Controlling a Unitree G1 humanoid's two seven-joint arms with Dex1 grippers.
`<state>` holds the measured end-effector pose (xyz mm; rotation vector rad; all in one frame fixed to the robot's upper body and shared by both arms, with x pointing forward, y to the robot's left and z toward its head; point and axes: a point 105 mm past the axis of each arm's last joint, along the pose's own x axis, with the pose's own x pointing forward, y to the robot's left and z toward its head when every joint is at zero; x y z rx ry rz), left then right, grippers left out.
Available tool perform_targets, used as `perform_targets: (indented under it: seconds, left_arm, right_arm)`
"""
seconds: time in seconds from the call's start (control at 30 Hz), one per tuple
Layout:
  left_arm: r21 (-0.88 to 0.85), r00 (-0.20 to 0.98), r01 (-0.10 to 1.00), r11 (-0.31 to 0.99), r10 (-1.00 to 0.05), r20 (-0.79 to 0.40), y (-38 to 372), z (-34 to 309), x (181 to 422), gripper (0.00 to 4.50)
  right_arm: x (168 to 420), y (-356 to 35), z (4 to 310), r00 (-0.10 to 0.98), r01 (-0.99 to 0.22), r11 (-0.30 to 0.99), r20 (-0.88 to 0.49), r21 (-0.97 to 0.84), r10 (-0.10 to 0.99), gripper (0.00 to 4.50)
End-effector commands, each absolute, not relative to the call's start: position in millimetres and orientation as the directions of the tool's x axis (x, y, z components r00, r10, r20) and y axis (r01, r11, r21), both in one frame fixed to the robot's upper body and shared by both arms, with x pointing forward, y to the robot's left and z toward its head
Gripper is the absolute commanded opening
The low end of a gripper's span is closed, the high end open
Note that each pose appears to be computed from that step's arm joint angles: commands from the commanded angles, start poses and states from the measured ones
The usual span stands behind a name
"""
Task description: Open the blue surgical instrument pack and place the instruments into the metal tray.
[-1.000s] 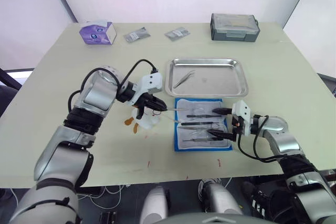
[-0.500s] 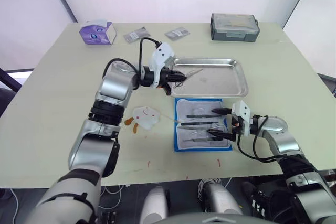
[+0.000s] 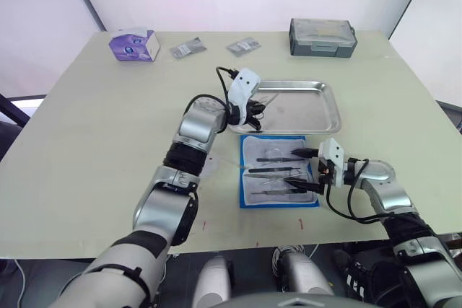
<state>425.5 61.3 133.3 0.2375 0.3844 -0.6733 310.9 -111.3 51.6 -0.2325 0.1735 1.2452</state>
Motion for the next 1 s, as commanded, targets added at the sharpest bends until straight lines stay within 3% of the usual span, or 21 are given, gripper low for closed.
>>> perform_targets:
  seconds: [0.03, 0.43, 1.0]
  left_arm:
    - [0.131, 0.740, 0.640, 0.757, -0.561, -0.371, 54.4, 148.4, 433.4, 0.02]
    - [0.116, 0.726, 0.634, 0.765, -0.535, -0.432, 55.6, 128.4, 444.4, 0.02]
    - [0.020, 0.847, 0.413, 0.910, -0.376, -0.376, 59.8, 132.1, 464.0, 0.02]
  right_arm:
    - [286.4, -114.9, -3.2, 0.243, -0.951, 0.299, -0.415, 0.075, 0.877, 4.50]
    - [284.6, -114.3, -4.1, 0.243, -0.951, 0.299, -0.415, 0.075, 0.877, 4.50]
    - [282.5, -113.7, -5.6, 0.239, -0.952, 0.296, -0.416, 0.077, 0.877, 4.50]
